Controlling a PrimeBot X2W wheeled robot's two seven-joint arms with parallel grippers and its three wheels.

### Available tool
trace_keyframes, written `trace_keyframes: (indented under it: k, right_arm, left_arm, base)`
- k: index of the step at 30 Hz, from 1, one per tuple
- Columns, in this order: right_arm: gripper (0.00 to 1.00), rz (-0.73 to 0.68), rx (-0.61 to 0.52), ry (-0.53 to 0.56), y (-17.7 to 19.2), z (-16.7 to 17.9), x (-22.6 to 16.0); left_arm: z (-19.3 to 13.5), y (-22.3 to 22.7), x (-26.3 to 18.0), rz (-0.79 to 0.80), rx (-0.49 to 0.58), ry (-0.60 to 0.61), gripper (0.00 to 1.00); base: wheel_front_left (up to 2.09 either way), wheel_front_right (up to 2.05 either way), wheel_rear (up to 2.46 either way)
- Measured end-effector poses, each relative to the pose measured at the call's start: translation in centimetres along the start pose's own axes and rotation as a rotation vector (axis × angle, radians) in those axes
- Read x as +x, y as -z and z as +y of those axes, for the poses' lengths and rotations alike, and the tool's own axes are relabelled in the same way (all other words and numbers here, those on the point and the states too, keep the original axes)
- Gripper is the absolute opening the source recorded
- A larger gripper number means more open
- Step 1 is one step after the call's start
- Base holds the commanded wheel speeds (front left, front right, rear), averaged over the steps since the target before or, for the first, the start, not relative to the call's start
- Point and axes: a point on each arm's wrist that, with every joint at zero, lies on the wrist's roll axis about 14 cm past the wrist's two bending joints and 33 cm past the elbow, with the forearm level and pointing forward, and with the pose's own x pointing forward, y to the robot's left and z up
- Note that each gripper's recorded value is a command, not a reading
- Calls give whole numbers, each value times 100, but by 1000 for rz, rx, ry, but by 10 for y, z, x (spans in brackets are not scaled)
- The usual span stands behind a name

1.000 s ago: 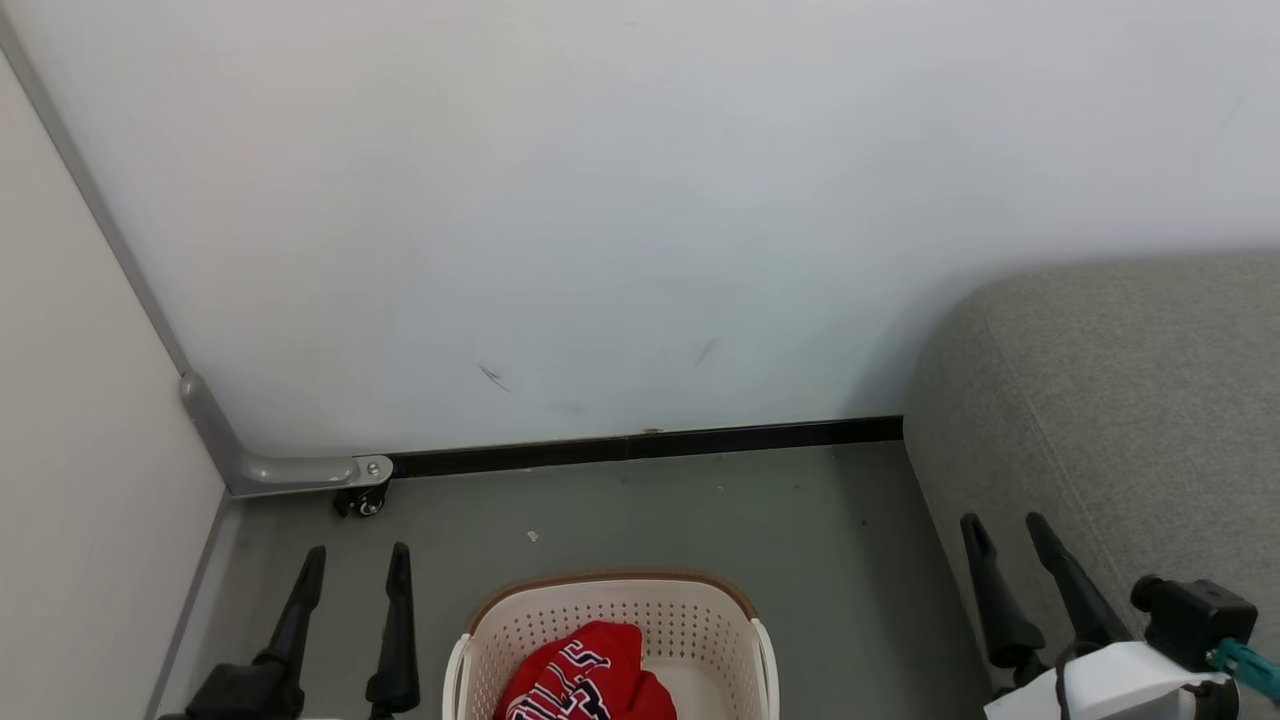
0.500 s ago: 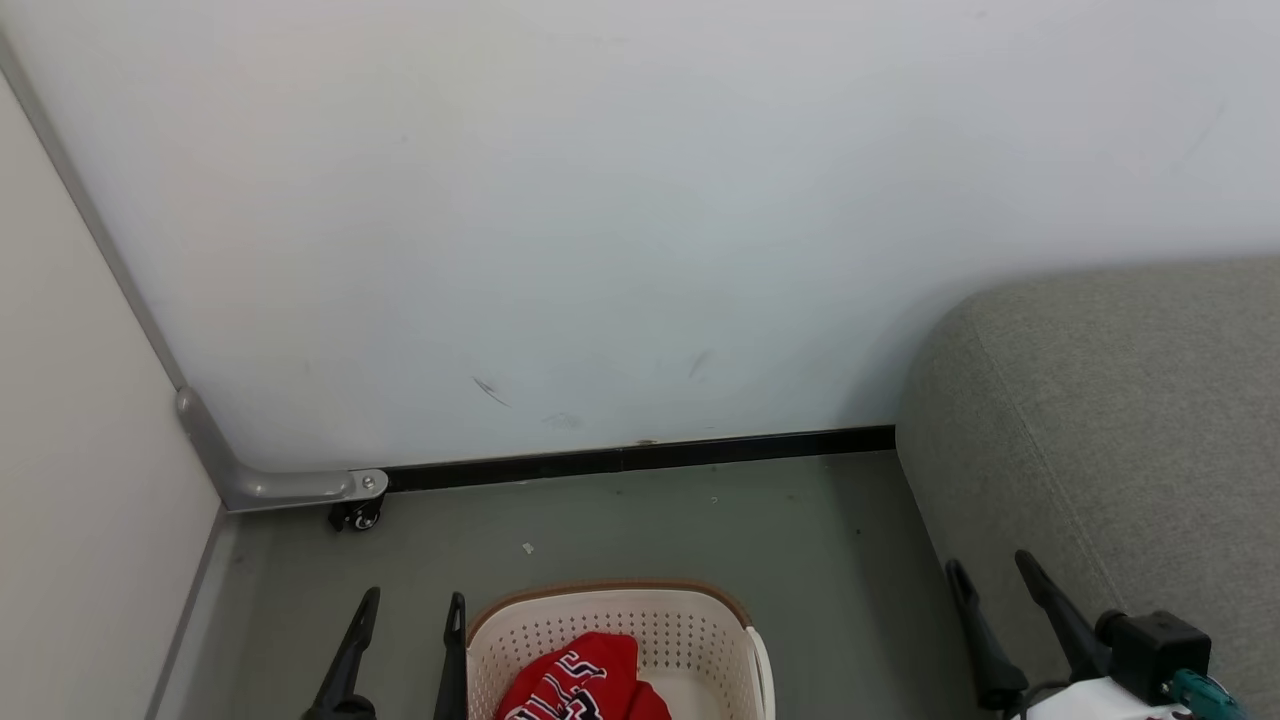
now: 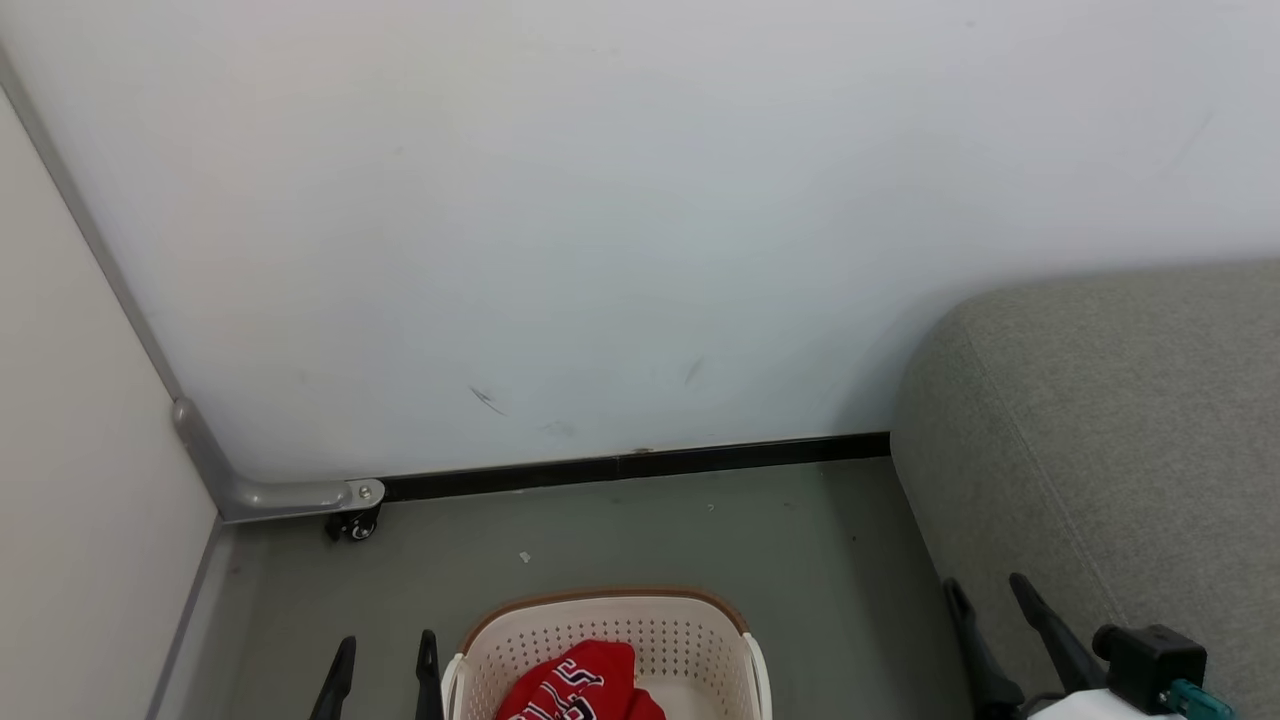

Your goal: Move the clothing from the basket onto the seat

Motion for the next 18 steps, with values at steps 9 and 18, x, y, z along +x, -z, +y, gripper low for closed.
trace_keyframes:
  k: [9,18]
  right_arm:
    - [100,-5,16,7,-1,-2,-1]
    - [100,-8,23,5,-2,0,-1]
  left_arm:
    - [-4,6,-2,18,5,24,100]
    - [-1,6,-3,17,8,17,100]
  base:
    - [0,0,0]
    - [0,0,0]
